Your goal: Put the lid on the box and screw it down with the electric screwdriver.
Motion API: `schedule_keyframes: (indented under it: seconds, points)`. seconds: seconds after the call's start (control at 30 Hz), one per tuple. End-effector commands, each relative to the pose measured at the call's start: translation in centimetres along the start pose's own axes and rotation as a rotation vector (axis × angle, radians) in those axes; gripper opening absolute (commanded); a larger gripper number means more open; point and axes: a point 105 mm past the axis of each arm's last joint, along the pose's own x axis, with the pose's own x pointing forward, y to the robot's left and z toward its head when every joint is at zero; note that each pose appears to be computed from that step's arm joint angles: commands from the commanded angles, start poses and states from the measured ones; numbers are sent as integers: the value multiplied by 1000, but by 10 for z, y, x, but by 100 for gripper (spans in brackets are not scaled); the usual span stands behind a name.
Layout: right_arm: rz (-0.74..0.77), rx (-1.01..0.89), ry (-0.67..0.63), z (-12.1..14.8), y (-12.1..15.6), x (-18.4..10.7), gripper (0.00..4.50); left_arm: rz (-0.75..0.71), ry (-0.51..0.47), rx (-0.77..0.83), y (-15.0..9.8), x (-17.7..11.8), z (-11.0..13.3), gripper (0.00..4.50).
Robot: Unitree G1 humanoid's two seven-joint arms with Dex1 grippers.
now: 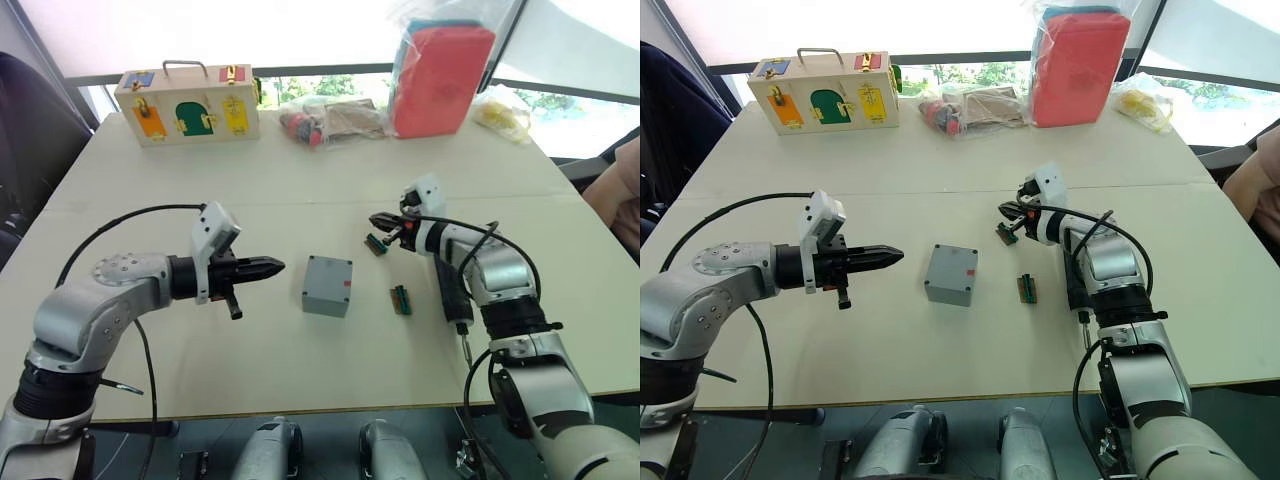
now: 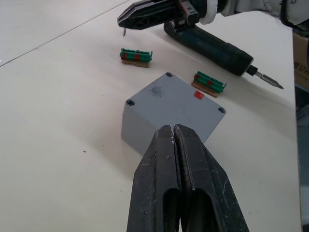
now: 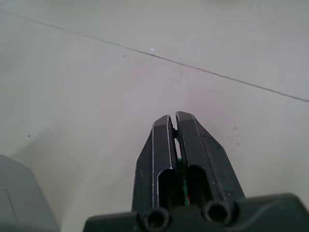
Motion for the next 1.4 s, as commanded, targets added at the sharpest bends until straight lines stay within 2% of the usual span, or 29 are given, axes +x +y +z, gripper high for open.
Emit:
schedule_keyframes:
  seconds: [0.03, 0.2, 0.37, 0.63, 1.4]
  points:
    - [133, -32, -110, 32, 29, -18, 4, -34, 5, 38, -6, -15, 10, 0]
    - [277, -18, -96, 26, 70, -33, 4, -92, 56, 51, -13, -26, 9, 0]
    - [284, 12, -59, 8, 84, -30, 4, -84, 59, 57, -9, -25, 9, 0]
    - [266, 9, -25, -4, 79, -27, 4, -82, 55, 52, -9, -21, 8, 0]
    - [242, 48, -34, -4, 69, -27, 4, -75, 54, 54, -15, -18, 9, 0]
